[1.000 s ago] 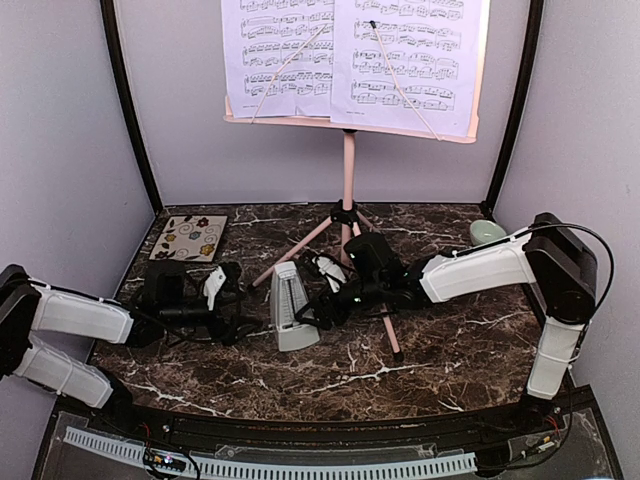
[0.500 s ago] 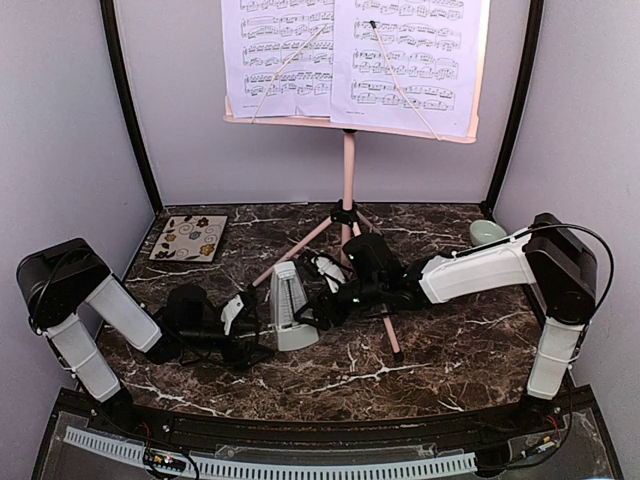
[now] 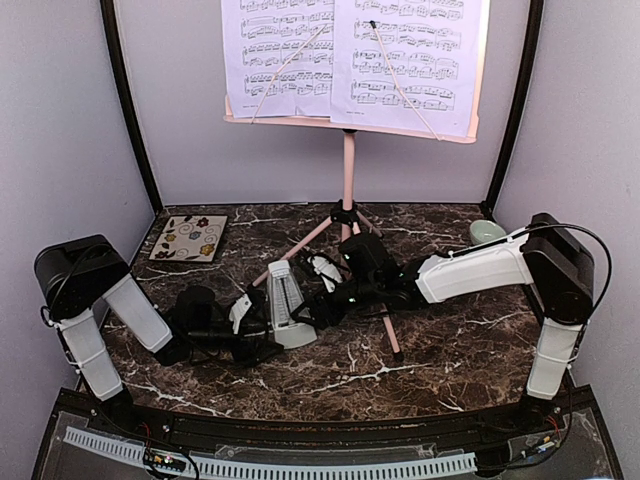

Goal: Set up the instrument practice props

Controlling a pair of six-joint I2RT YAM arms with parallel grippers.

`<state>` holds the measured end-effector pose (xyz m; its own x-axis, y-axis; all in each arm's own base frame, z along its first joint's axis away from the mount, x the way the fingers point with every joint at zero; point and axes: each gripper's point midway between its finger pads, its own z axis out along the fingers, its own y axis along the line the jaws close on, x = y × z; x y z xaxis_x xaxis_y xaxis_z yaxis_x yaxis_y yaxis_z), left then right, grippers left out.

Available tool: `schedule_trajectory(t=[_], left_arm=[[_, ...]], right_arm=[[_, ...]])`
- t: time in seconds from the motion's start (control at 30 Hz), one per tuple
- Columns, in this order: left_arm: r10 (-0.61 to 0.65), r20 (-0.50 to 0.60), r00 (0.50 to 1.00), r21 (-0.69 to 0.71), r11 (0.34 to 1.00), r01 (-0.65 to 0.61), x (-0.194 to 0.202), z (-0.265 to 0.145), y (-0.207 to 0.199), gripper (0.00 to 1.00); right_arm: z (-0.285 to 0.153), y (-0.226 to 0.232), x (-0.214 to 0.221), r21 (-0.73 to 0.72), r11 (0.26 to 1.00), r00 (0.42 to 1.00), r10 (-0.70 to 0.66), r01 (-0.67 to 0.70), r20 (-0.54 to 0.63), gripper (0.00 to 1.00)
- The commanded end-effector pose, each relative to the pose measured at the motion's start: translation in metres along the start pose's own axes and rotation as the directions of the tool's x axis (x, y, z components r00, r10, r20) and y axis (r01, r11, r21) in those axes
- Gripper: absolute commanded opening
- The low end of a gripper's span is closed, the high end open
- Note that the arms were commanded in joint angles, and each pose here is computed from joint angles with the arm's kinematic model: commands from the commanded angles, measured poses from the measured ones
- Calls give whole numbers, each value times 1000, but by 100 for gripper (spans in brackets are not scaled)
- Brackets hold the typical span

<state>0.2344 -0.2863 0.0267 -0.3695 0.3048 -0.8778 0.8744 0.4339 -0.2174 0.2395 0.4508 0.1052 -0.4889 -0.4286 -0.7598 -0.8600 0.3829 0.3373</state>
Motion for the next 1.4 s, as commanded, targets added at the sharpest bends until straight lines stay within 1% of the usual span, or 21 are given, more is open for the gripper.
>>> schedule_trajectory(t=[0.0, 0.13, 0.37, 0.57, 0.63, 0.73, 0.83, 0.9, 0.97, 1.03, 1.13, 1.17, 1.27, 1.37], left_arm=[[25, 67, 997, 47, 998, -28, -15, 2, -16, 85], [24, 74, 997, 34, 999, -26, -19, 2, -14, 79], [28, 71, 997, 36, 999, -31, -21, 4, -14, 72], [44, 63, 997, 52, 998, -47, -23, 5, -16, 72], [48, 68, 997, 52, 997, -51, -26, 3, -17, 75], [51, 71, 996, 40, 998, -54, -31, -3, -18, 86], [52, 99, 994, -21, 999, -50, -42, -16, -14, 99], [35, 99, 994, -51, 998, -31, -46, -23, -12, 99], [5, 88, 996, -91, 996, 3, -48, -29, -8, 99], [-34, 81, 996, -176, 983, 48, -50, -38, 4, 99], [-79, 84, 993, -316, 943, 102, -53, -56, 26, 99], [-76, 95, 993, -335, 936, 104, -57, -62, 29, 99], [-100, 111, 989, -380, 915, 136, -64, -79, 37, 99], [-143, 174, 974, -393, 897, 202, -75, -99, 47, 99]], right_arm=[[9, 13, -5, -35, 999, 1000, -7, 7, 14, 60], [10, 13, -2, -38, 999, 1000, -11, 11, 5, 60], [8, 14, 1, -42, 999, 1000, -21, 20, -6, 60], [8, 14, 3, -40, 999, 999, -35, 34, -16, 60], [7, 14, 4, -39, 998, 999, -41, 40, -19, 60], [7, 13, 5, -36, 998, 999, -49, 48, -19, 61], [6, 13, 2, -45, 997, 998, -65, 64, -6, 70], [6, 14, 2, -57, 996, 997, -74, 74, -2, 75], [8, 13, 0, -63, 995, 997, -83, 82, 1, 78], [9, 12, -1, -66, 994, 996, -92, 92, 5, 80], [11, 10, 1, -74, 991, 994, -108, 108, 4, 81], [11, 12, -11, -80, 988, 991, -130, 131, 28, 82], [13, 16, -16, -103, 978, 983, -179, 182, 41, 83], [18, 19, -20, -123, 966, 974, -222, 226, 46, 84]])
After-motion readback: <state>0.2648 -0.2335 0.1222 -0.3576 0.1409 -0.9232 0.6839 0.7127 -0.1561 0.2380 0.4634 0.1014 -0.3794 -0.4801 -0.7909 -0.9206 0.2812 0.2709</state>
